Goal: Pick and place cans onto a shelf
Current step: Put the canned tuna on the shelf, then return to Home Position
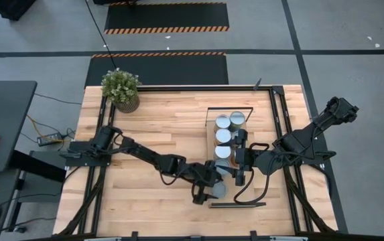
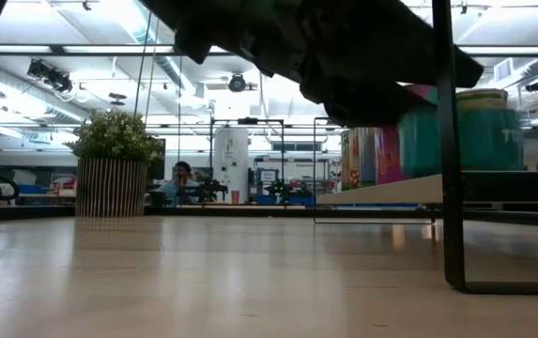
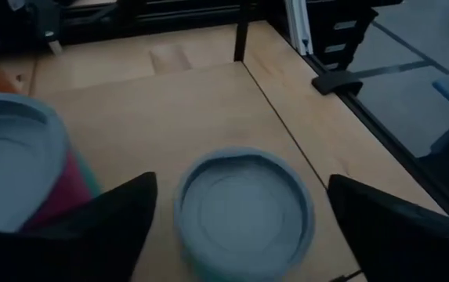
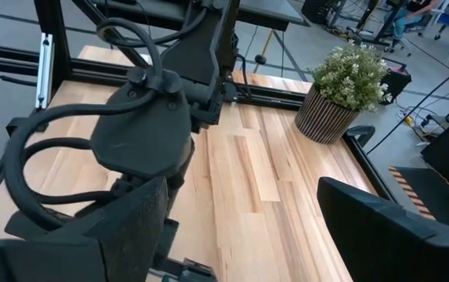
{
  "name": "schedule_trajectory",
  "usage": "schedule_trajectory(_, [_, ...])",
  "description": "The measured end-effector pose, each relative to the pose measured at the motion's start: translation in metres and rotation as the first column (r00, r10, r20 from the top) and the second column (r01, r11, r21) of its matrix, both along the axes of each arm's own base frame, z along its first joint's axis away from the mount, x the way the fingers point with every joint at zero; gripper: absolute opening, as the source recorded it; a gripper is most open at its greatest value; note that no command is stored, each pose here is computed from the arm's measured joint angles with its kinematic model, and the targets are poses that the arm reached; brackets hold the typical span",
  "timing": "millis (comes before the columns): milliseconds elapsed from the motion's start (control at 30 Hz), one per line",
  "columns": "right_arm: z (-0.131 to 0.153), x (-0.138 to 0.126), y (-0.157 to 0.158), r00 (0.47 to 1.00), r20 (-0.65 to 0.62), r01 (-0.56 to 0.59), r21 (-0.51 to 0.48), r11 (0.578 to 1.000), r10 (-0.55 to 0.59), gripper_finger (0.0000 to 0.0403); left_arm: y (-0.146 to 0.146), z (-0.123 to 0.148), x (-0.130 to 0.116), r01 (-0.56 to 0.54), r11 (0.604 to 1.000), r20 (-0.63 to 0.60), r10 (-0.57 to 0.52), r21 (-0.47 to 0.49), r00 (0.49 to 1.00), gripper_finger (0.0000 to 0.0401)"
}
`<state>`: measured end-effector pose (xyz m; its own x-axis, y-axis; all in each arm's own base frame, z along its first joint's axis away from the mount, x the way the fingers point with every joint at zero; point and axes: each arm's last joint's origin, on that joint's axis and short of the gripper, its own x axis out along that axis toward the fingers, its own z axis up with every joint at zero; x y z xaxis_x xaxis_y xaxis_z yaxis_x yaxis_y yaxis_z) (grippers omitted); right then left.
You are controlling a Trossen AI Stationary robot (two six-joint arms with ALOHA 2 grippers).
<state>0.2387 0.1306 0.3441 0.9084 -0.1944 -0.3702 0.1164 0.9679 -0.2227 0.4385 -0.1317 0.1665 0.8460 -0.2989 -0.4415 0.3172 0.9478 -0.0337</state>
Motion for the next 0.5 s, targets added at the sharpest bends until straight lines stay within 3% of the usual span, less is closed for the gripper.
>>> schedule_trajectory(67, [0.000, 0.000, 0.000, 1.000, 0.000, 0.000, 0.000, 1.000, 0.000, 0.0338, -0.001, 0.000, 0.000, 0.008, 1.000, 0.002, -0.008, 0.010, 1.000, 0.0392])
schedule_trajectory(500, [0.000, 0.000, 0.000, 1.000, -0.004, -0.002, -0.006, 1.000, 0.002, 0.0338, -0.017, 0.004, -0.007, 0.119, 0.962, 0.065, -0.138, 0.244, 0.988, 0.0384])
